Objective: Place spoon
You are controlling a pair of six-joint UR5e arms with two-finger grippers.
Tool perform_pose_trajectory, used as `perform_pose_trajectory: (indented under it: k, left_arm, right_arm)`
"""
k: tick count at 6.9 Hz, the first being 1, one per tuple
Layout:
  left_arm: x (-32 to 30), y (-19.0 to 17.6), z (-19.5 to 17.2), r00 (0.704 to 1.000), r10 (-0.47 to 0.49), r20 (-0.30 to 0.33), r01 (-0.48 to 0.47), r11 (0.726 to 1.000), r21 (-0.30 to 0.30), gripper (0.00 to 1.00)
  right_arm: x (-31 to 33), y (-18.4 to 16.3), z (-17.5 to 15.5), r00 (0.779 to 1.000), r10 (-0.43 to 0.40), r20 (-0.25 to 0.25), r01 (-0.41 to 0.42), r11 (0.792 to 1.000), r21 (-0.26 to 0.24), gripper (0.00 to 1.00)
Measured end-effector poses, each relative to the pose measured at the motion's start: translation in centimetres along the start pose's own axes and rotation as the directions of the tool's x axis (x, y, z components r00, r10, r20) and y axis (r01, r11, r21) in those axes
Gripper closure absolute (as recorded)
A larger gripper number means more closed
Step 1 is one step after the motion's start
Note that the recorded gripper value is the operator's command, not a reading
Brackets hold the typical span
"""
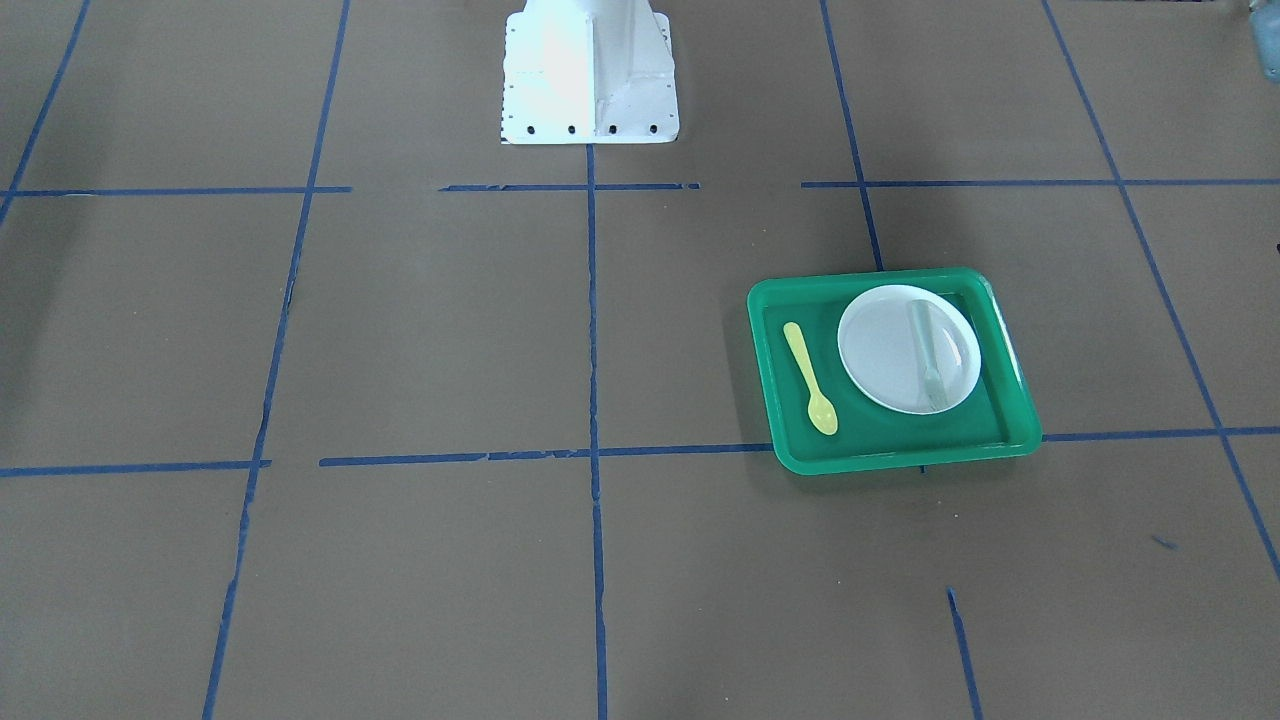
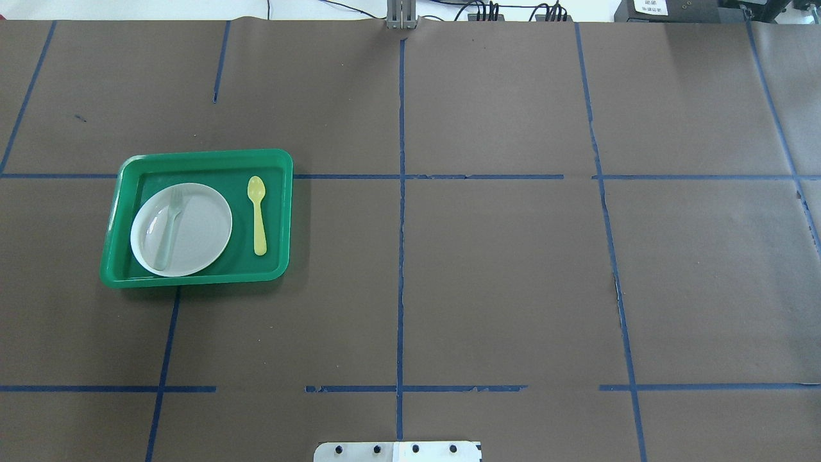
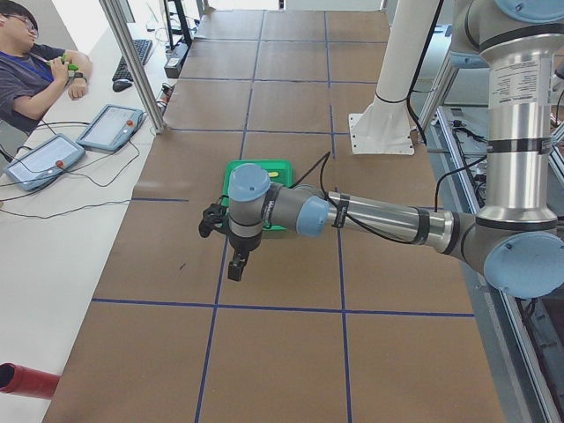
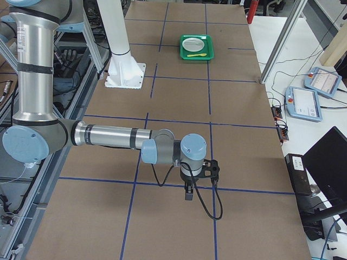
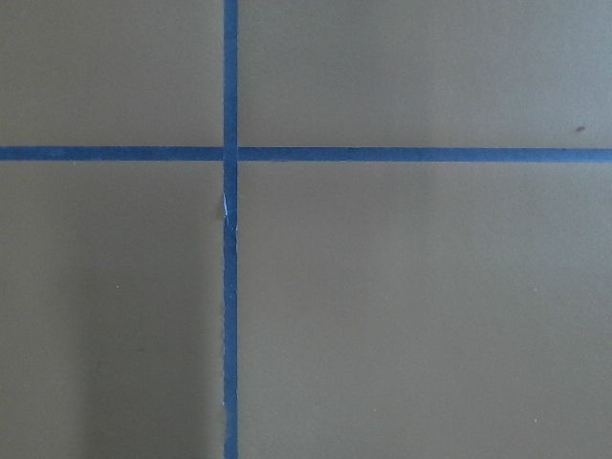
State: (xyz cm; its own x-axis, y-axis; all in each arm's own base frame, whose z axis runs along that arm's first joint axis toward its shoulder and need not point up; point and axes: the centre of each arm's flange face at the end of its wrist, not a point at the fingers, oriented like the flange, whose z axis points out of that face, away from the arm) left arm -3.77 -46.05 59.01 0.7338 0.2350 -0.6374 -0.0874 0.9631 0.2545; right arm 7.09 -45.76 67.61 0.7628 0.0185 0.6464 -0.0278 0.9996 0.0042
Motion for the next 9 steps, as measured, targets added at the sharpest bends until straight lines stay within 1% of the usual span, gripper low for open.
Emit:
perform_pose_trajectory:
  k: [1, 2, 3, 5, 9]
  left_arm:
    - [-1.6, 2.0, 0.5, 0.999, -0.011, -0.04, 0.01, 1.0, -0.019, 0.0]
    - [-2.6, 3.2, 0.7, 0.998, -0.029, -0.062, 0.027, 0.999, -0.04, 0.0]
    - [-3.1, 3.8, 0.8, 0.997, -0.033, -0.069, 0.029, 0.998, -0.055, 0.0]
    - [-3.5, 4.4, 0.9, 0.997, -0.031, -0.07, 0.027, 0.998, -0.063, 0.0]
    - [-3.6, 3.7, 0.1, 0.998, -0.023, -0.065, 0.021, 0.999, -0.04, 0.0]
  right_arm:
    - [0.0, 0.0, 0.0, 1.0, -0.001, 0.0, 0.001, 1.0, 0.001, 0.0]
    - [0.0, -0.1, 0.0, 1.0, -0.001, 0.0, 0.001, 1.0, 0.001, 0.0]
    - [0.0, -0.1, 0.0, 1.0, -0.001, 0.0, 0.001, 1.0, 0.001, 0.0]
    - [0.0, -0.1, 0.0, 1.0, -0.001, 0.0, 0.001, 1.0, 0.002, 0.0]
    - [0.0, 0.0, 0.0, 1.0, 0.0, 0.0, 0.0, 1.0, 0.0, 0.0]
